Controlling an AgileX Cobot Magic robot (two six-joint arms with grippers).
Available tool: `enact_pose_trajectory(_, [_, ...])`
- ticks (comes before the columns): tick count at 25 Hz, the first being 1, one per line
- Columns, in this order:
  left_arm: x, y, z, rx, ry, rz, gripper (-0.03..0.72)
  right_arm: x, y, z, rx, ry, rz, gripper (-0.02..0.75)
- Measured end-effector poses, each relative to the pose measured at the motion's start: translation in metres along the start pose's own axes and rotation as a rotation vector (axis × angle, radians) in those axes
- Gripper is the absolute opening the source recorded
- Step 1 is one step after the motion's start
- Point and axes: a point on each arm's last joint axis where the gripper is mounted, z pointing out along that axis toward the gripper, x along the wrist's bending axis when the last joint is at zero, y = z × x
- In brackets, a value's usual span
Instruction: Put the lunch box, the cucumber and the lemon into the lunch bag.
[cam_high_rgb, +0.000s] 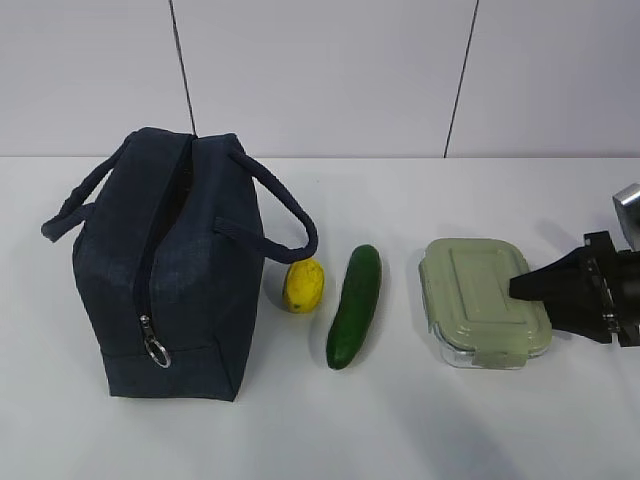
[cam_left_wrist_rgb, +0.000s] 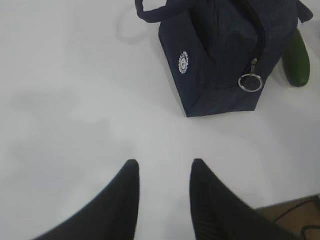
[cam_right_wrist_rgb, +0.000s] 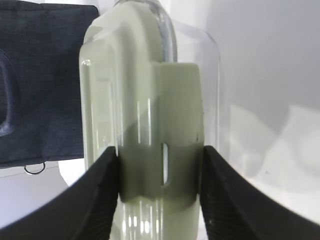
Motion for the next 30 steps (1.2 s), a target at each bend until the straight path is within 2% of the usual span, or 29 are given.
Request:
enact_pose_trajectory(5, [0.001,0.005,0.01,0.072,0.004,-0.007,0.244,0.002,0.0,-0.001,-0.002,-0.001,0.011,0.343])
enact_pose_trajectory(13, [0.001,0.01,0.019,0.132,0.002,-0.016,0.244,0.027,0.005,-0.015,-0.045,-0.005,-0.05,0.343])
enact_pose_trajectory(24, [-0.003,0.012,0.02,0.114,-0.035,-0.04,0.244,0.055,0.005,-0.03,-0.091,0.003,-0.059,0.342])
enact_pose_trajectory(30, [-0.005,0.027,0.013,0.087,-0.042,-0.041,0.244,0.068,0.004,-0.037,-0.106,0.005,-0.059,0.342])
